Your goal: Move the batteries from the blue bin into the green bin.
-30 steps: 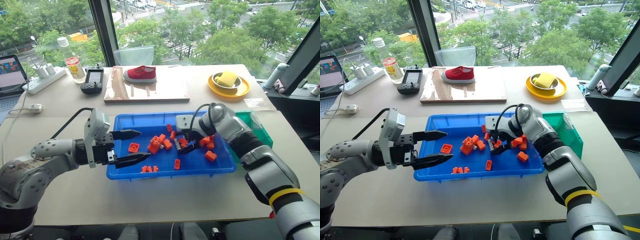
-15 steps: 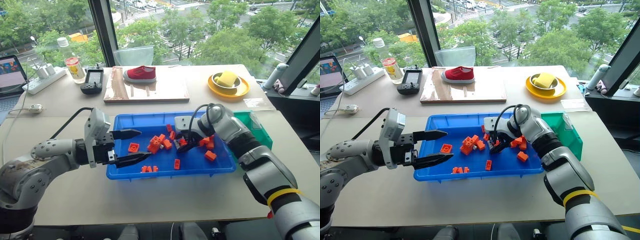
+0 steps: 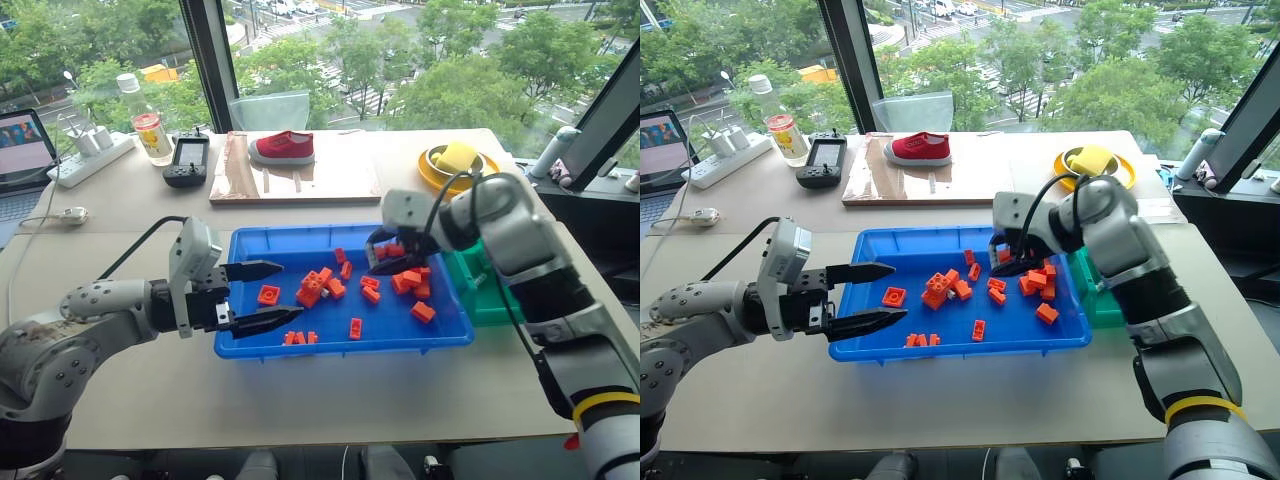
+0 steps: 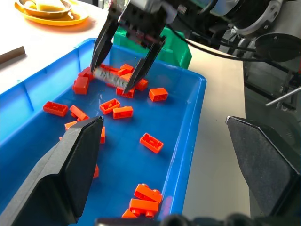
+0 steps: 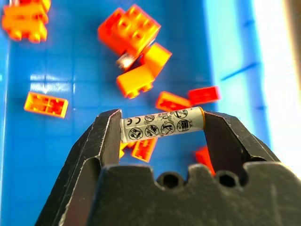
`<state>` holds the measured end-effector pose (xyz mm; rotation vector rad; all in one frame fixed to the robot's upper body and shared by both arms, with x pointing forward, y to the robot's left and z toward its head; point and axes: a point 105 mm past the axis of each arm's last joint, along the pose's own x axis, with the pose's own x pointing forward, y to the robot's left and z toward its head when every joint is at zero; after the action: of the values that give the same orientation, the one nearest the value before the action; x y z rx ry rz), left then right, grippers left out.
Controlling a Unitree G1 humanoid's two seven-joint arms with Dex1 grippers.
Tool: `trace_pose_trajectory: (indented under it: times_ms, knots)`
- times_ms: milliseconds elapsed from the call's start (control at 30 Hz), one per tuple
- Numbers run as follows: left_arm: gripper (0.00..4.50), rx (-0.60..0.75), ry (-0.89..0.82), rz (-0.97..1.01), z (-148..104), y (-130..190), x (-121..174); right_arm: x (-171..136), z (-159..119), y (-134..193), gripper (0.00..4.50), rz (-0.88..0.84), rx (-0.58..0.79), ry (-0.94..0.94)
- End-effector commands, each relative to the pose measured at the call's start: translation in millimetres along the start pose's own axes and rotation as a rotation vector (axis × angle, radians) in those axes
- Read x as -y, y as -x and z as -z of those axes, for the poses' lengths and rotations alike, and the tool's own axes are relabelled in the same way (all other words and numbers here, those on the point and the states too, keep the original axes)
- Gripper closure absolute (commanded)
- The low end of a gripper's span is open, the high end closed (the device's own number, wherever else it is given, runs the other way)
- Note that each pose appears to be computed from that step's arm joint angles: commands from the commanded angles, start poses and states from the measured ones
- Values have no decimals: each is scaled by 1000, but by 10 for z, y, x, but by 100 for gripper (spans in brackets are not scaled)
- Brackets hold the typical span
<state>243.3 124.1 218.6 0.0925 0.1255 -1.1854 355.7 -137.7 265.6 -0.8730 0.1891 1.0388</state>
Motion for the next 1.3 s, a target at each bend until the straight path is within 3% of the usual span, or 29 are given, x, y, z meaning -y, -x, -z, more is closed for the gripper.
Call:
trace_pose_trajectory:
  times_ms: [33, 167, 300, 500, 567, 600, 633, 700, 933, 1067, 1167, 1300]
  knots:
    - [0, 4, -25, 14, -56, 9, 44, 326, 318, 616, 198, 295, -90, -137]
    - [0, 5, -21, 21, -47, -6, 41, 327, 802, 972, 198, 439, -237, -261]
    - [0, 6, -20, 36, -44, -32, 47, 188, 1093, 1056, 198, 462, -326, -329]
    - [0, 6, -24, 40, -42, -45, 39, 39, 1210, 974, 198, 453, -333, -388]
    - [0, 6, -27, 40, -46, -46, 38, 31, 1241, 981, 97, 464, -347, -386]
    - [0, 6, -29, 39, -48, -45, 34, 26, 1240, 978, 85, 463, -345, -386]
    - [0, 6, -30, 38, -50, -43, 30, 20, 1228, 974, 42, 461, -342, -383]
    - [0, 1, -35, 25, -43, -26, 6, 30, 1147, 972, 3, 463, -313, -374]
    - [0, -45, -67, -132, -36, 263, -278, 9, 589, 896, 3, 400, -132, -286]
    - [0, -94, -85, -159, 17, 394, -336, -183, 160, 423, 3, 232, -6, -226]
    - [0, -94, -106, -201, -7, 455, -399, -547, -226, -254, 3, 23, 114, -217]
    - [0, -112, -128, -225, -23, 509, -425, -942, -381, -711, 3, -136, 139, -210]
